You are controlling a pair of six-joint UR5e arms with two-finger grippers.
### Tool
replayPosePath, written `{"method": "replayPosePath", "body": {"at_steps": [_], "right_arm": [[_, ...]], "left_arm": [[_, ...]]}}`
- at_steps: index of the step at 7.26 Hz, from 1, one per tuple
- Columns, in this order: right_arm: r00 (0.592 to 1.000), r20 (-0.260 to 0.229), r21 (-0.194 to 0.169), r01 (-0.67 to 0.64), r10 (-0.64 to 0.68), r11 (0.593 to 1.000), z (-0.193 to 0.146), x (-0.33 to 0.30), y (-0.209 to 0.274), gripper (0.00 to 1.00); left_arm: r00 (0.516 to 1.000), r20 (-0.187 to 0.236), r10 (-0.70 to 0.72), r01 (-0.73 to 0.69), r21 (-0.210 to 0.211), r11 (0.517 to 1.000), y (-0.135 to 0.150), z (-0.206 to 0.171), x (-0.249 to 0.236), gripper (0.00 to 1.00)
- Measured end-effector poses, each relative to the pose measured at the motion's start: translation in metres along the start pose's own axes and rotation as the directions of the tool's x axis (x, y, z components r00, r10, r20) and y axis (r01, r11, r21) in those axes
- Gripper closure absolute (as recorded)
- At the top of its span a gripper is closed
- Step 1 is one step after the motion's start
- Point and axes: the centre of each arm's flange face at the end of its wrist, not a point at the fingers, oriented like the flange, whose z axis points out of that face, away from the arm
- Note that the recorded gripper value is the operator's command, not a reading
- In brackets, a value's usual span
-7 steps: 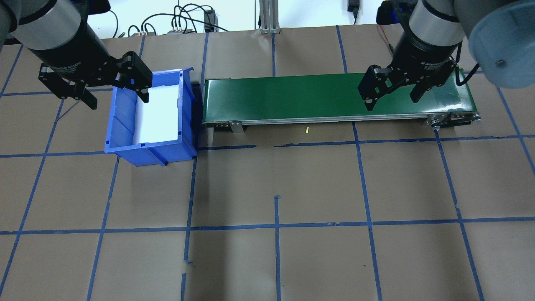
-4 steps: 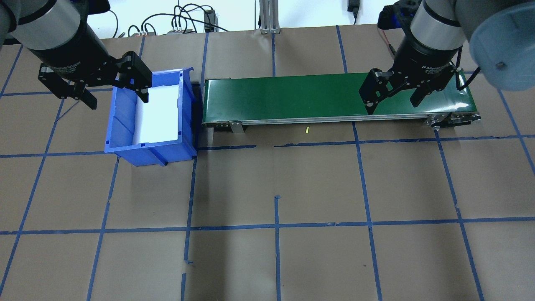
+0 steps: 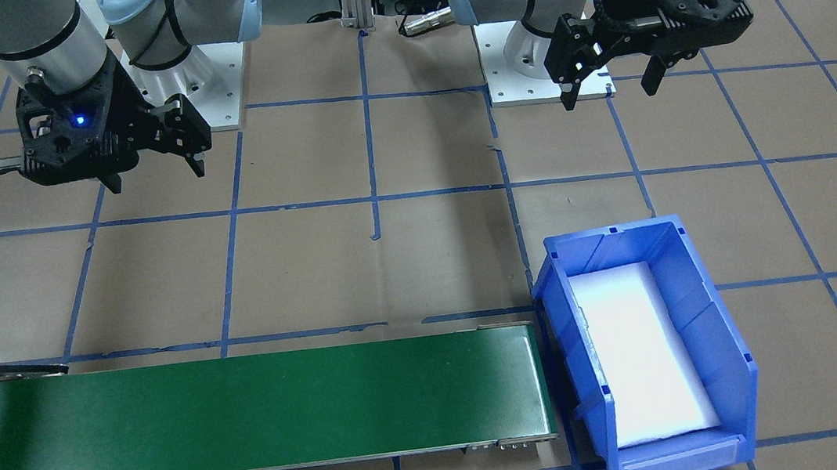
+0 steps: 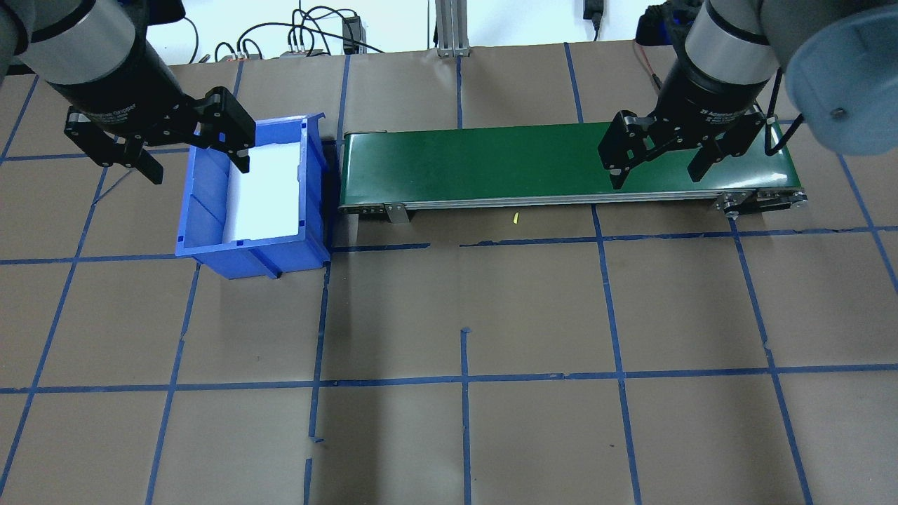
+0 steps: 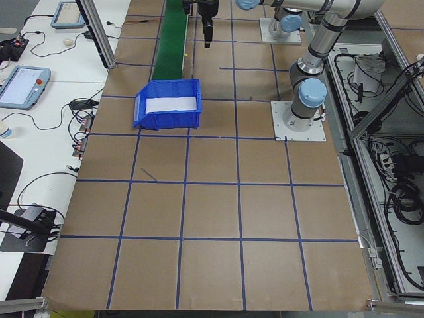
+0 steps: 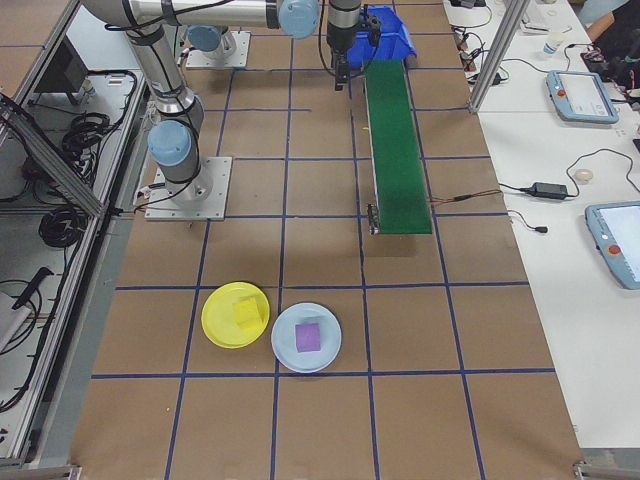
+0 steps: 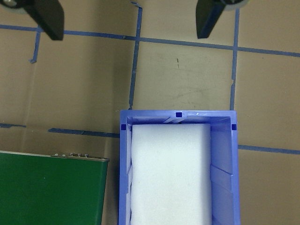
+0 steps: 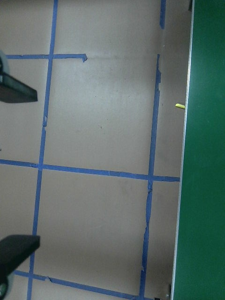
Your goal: Move block left to right into plate
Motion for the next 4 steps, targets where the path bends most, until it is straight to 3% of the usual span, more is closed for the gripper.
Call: {"method": "replayPosePath", "body": {"at_steps": [4], "right_arm": [[0.999, -0.002, 0.002, -0.039, 0.039, 0.999, -0.0012, -0.0038, 0.0022, 0.00]], "left_arm": [[1.000, -0.001, 0.002, -0.002, -0.005, 1.000, 0.0003, 0.0021, 0.0006, 0.00]]}}
